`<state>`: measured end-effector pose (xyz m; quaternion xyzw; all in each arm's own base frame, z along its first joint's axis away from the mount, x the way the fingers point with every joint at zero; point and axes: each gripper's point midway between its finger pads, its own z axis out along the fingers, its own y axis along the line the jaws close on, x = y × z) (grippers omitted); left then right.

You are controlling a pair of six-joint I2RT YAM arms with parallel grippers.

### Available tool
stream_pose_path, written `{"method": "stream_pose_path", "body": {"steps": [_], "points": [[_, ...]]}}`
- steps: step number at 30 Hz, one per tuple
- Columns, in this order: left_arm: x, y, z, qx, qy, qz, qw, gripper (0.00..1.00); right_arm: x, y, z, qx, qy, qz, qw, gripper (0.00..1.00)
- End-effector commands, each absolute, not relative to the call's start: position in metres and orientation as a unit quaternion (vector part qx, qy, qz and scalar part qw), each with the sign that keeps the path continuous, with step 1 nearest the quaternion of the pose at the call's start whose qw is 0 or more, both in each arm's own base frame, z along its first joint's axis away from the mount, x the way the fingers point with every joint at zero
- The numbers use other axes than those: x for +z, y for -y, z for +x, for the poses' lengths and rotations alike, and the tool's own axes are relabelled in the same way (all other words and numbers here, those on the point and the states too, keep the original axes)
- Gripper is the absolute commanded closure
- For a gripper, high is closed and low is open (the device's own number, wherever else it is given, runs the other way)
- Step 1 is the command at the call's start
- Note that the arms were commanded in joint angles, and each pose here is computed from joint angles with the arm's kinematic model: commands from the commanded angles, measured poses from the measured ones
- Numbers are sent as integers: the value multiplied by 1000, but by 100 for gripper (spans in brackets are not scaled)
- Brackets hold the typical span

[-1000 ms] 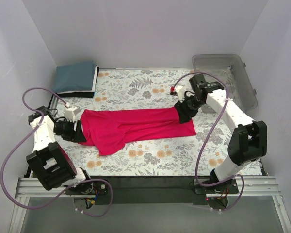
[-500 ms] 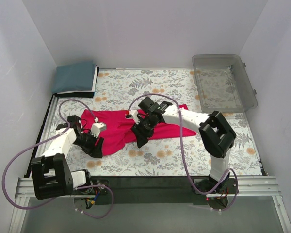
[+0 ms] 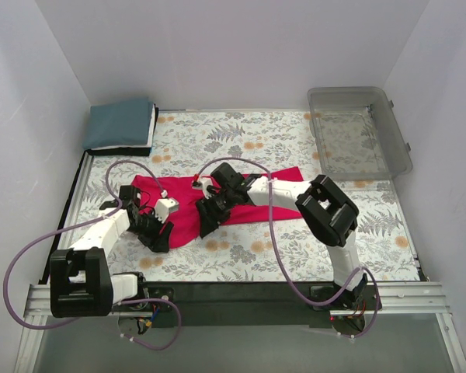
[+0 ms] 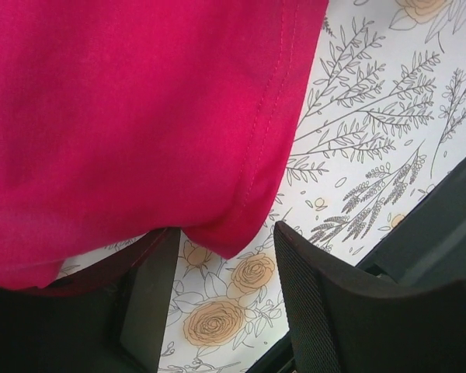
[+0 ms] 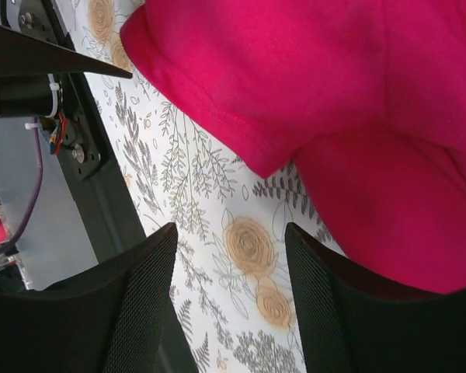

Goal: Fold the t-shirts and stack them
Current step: Fold the tshirt

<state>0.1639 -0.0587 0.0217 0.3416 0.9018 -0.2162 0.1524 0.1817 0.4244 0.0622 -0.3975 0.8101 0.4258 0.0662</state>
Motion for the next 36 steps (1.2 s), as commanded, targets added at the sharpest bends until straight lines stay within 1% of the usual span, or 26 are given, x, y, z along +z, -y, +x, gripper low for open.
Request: {"method": "stream_pose_path", "body": {"steps": [1,5,11,13,15,17,18,20,21,22,23,24,25,26,29,32,33,36], "points": [[15,56,176,-199,-907,337,153,50,59,-445,178,452,-806,-378,48,37],[11,60,174,-197,-905,346,148,55,49,-448,178,450,-813,-367,33,40],[11,57,171,-183,-905,350,158,59,42,-456,182,449,-820,-354,30,42],[10,57,170,-182,-905,349,157,60,40,-458,181,451,-819,-353,26,45],[11,57,171,-182,-905,349,159,62,34,-459,180,450,-822,-348,17,51],[11,57,171,-184,-905,348,159,64,31,-460,181,448,-823,-348,17,52],[10,57,170,-183,-906,348,157,66,30,-460,181,448,-824,-348,16,55],[10,58,170,-185,-905,349,157,72,30,-460,181,448,-824,-347,16,60],[10,58,170,-185,-905,349,159,76,31,-460,181,447,-824,-347,18,67],[11,58,171,-186,-904,349,160,88,31,-459,182,448,-824,-346,17,71],[12,58,172,-183,-905,349,162,95,36,-459,181,450,-823,-347,19,79],[13,58,174,-182,-908,340,165,100,40,-459,181,452,-820,-350,23,85],[14,58,175,-181,-909,337,167,100,45,-460,181,456,-816,-354,27,90],[21,62,179,-191,-905,338,175,100,57,-463,184,463,-809,-360,39,98],[31,67,181,-204,-907,323,176,100,75,-466,189,475,-797,-368,57,99],[48,69,194,-204,-907,316,192,100,94,-467,199,485,-786,-374,79,99],[60,71,205,-204,-903,316,208,100,98,-467,203,487,-785,-373,85,99],[78,74,216,-209,-902,308,217,100,110,-467,208,492,-777,-380,101,99]]}}
